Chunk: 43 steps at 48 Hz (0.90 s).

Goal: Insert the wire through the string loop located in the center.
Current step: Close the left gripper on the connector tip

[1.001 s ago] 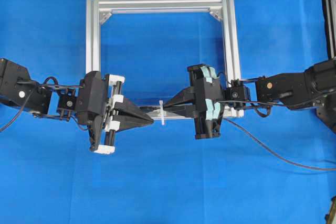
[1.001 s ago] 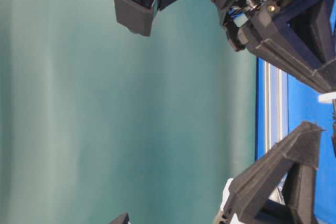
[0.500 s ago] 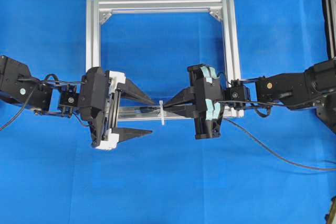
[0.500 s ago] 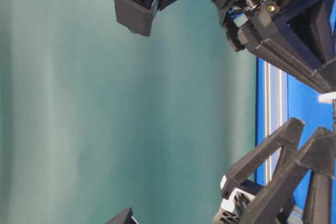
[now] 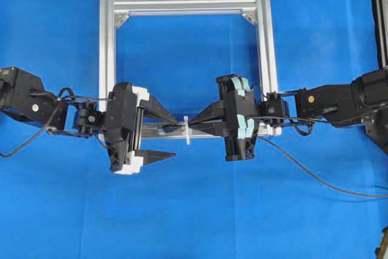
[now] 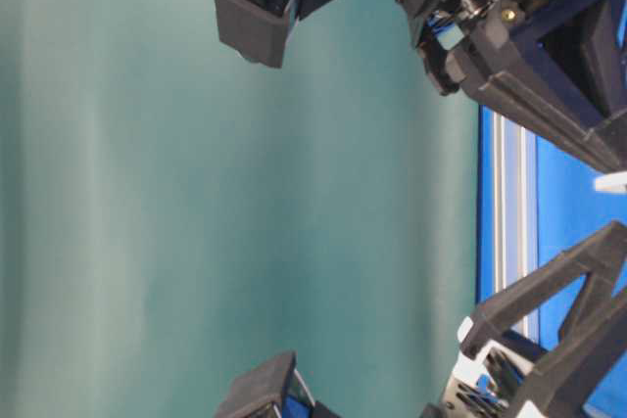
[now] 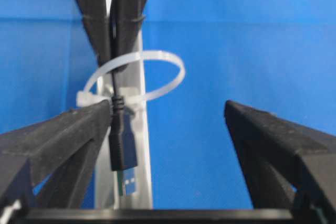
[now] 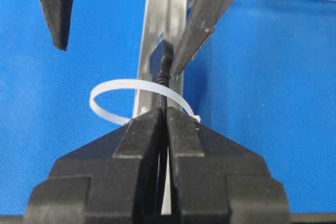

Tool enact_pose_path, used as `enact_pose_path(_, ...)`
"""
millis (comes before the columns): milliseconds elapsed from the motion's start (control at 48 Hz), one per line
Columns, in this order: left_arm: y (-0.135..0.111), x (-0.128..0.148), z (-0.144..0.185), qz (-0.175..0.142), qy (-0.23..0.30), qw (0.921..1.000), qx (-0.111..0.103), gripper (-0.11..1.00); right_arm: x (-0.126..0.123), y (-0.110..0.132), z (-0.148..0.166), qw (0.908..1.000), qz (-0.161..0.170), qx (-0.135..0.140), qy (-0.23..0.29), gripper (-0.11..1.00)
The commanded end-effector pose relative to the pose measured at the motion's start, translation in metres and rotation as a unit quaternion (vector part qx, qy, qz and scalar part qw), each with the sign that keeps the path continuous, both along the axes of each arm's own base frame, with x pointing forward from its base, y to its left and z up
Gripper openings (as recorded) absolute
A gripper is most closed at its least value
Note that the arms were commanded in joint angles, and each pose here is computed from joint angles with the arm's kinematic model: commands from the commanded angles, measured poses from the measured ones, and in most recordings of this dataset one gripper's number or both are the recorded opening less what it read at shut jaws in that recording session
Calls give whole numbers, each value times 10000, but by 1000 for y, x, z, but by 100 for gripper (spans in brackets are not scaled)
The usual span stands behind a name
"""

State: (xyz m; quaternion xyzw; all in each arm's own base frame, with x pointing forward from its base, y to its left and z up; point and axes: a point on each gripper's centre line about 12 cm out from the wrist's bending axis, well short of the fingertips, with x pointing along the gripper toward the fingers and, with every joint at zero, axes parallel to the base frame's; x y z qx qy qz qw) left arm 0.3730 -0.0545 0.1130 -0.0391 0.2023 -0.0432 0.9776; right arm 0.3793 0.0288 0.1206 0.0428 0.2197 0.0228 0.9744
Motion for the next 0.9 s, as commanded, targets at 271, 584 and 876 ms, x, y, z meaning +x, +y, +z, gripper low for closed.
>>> enact_pose_path(271, 0, 5, 9, 25, -88, 10000, -37, 91, 3, 0, 8, 9999, 9, -1, -138, -3)
enact_pose_path(584, 1, 6, 9, 33, -103, 9999, -39, 91, 3, 0, 8, 9999, 9, -1, -138, -3)
enact_pose_path(876, 0, 6, 9, 25, -103, 9999, -39, 91, 3, 1, 9, 9999, 17, 0, -146, -3)
